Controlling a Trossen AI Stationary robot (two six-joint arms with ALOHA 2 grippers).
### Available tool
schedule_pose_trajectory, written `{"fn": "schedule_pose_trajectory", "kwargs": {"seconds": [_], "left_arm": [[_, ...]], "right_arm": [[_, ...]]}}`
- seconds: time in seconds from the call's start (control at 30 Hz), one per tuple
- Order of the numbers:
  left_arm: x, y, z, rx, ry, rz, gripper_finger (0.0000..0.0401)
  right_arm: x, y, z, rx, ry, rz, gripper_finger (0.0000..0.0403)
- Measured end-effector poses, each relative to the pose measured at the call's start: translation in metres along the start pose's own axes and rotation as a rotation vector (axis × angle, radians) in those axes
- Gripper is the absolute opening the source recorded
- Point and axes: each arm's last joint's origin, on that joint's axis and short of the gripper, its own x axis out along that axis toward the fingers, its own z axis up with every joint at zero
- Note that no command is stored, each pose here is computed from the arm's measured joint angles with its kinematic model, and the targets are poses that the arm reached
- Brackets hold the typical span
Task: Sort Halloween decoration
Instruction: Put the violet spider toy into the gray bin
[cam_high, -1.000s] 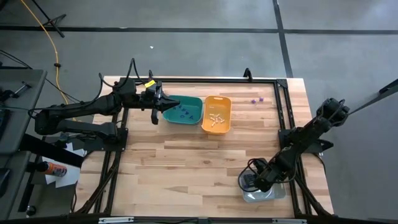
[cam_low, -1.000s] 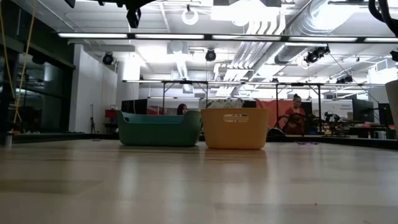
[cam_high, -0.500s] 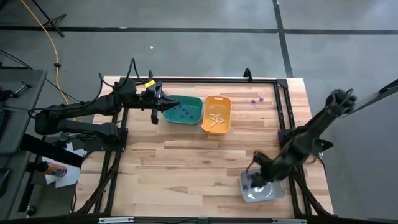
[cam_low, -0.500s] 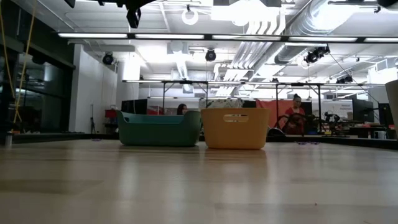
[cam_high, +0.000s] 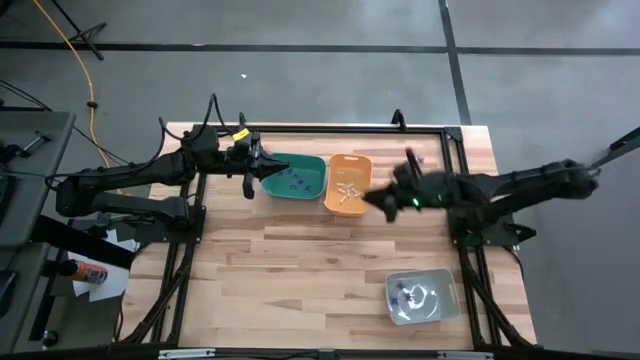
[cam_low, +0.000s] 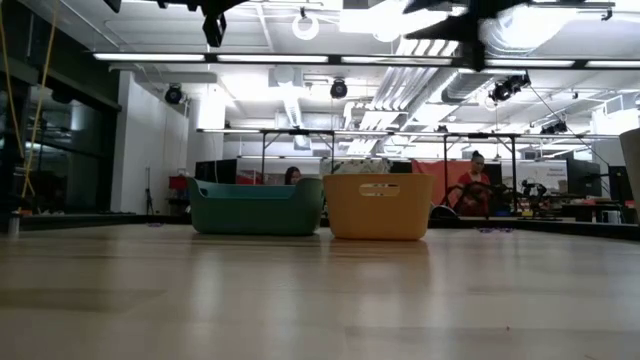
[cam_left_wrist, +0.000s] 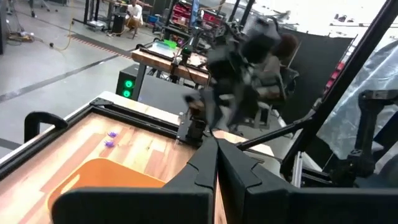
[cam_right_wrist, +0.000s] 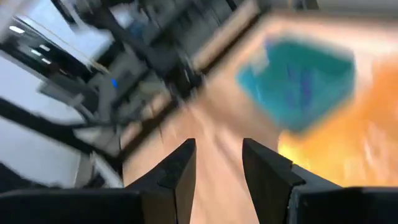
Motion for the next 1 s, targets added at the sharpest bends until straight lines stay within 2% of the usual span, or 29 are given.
{"fn": "schedule_pose_trajectory", "kwargs": {"seconds": [0.23, 0.47, 0.87, 1.0], "left_arm": [[0.0, 0.001, 0.003, 0.006, -0.039, 0.05, 0.0], [0.0, 0.001, 0.005, 0.012, -0.06, 0.047, 0.0001], [0.0, 0.002, 0.004, 0.108, -0.056, 0.078, 0.0003], [0.0, 0.002, 0.004, 0.135, -0.054, 0.079, 0.0022]], "right_arm": [[0.029, -0.014, 0.054, -0.238, -0.3, 0.23, 0.0126], [0.036, -0.02, 0.065, -0.385, -0.391, 0.251, 0.0126], [0.035, -0.019, 0.067, -0.407, -0.416, 0.26, 0.0126], [0.034, -0.018, 0.067, -0.403, -0.422, 0.265, 0.0126]]}}
